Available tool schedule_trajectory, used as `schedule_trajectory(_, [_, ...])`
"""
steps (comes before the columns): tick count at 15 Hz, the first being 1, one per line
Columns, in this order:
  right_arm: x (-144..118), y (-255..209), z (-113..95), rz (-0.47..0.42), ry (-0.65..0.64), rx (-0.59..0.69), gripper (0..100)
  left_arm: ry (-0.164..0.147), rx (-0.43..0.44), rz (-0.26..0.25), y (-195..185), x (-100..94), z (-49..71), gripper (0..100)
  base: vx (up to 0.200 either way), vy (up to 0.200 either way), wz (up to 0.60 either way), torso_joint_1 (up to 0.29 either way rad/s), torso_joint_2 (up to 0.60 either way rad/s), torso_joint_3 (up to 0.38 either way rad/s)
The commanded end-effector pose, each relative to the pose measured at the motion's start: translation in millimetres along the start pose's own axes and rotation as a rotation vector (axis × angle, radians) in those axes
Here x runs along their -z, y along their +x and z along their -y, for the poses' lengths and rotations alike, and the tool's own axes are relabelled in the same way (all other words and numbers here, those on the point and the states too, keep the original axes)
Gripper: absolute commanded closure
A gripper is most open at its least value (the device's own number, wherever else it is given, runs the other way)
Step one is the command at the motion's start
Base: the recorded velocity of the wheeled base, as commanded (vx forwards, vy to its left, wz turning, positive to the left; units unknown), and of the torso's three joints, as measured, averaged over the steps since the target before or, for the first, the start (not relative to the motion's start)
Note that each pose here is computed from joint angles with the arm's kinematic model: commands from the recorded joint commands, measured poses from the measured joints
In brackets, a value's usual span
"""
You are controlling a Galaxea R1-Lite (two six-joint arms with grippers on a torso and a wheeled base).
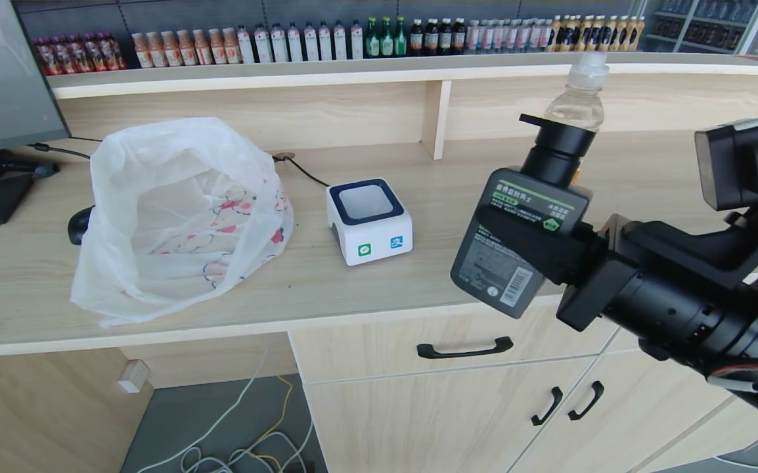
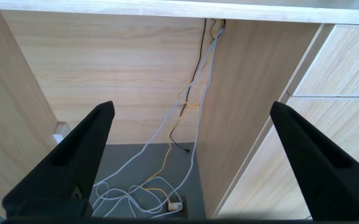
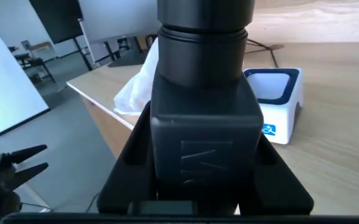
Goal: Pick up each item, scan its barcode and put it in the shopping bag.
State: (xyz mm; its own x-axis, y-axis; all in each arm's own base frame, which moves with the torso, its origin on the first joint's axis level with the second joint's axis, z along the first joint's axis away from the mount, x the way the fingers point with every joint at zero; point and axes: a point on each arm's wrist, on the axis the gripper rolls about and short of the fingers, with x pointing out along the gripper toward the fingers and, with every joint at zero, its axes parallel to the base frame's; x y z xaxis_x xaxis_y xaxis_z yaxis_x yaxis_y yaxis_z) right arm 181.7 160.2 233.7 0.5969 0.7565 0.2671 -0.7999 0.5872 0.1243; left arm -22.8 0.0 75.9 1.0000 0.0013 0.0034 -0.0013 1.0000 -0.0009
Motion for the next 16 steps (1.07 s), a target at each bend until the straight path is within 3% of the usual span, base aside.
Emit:
schedule_trajectory(1, [3,0,-1,-0.028,0.026,-0.089,100,-0.001,0.0,0.001,0,-0.1,0.0,0,0.0,0.0,0.0,0.0,0.0,0.0])
schedule_trajectory(7, [13,7,-4,-0.116,0.104,-0.347,100,-0.001,0.0,0.0,0,0.1,0.0,0,0.0,0.0,0.0,0.0,0.0,0.0])
schedule_trajectory(12, [-4,15,-7,-0.082,0.212,-0.388,100,-0.001,0.0,0.0,0,0.1,0.0,0,0.0,0.0,0.0,0.0,0.0,0.0])
schedule_trajectory(16, [-19,13,-12,-0.085,0.223,-0.53,100,-0.001,0.0,0.001,0,-0.1,0.0,0,0.0,0.0,0.0,0.0,0.0,0.0])
